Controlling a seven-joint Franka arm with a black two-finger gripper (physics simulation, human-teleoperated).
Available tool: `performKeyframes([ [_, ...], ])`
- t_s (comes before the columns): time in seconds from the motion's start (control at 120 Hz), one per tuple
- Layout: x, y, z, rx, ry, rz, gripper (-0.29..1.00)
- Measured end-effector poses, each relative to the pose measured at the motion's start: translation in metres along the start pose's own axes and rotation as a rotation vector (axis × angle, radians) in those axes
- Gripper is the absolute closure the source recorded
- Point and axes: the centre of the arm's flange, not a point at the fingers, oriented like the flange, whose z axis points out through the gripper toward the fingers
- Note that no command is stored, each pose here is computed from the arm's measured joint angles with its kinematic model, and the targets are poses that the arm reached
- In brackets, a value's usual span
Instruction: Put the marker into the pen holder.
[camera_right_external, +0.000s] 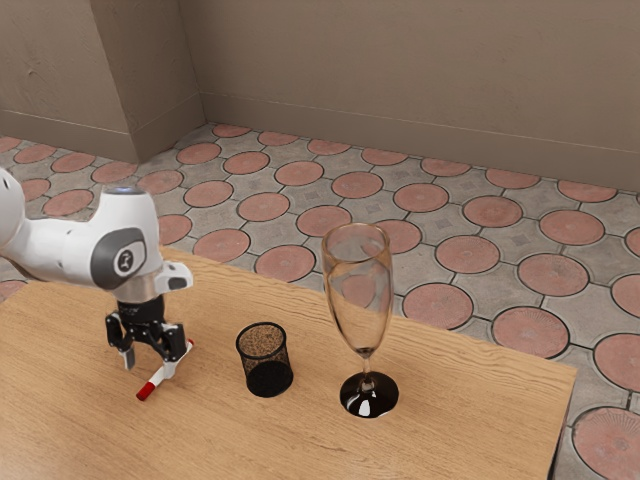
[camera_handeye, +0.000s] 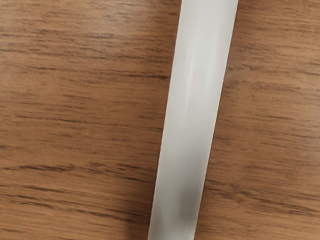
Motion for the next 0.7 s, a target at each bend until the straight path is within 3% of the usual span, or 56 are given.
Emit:
performKeyframes([
  [0.342,-0.012,-0.003,0.017,0.007,0.101,0.016,0.51],
  [0.7,-0.019,0.002,0.017,0.03,0.16,0.052,0.7],
])
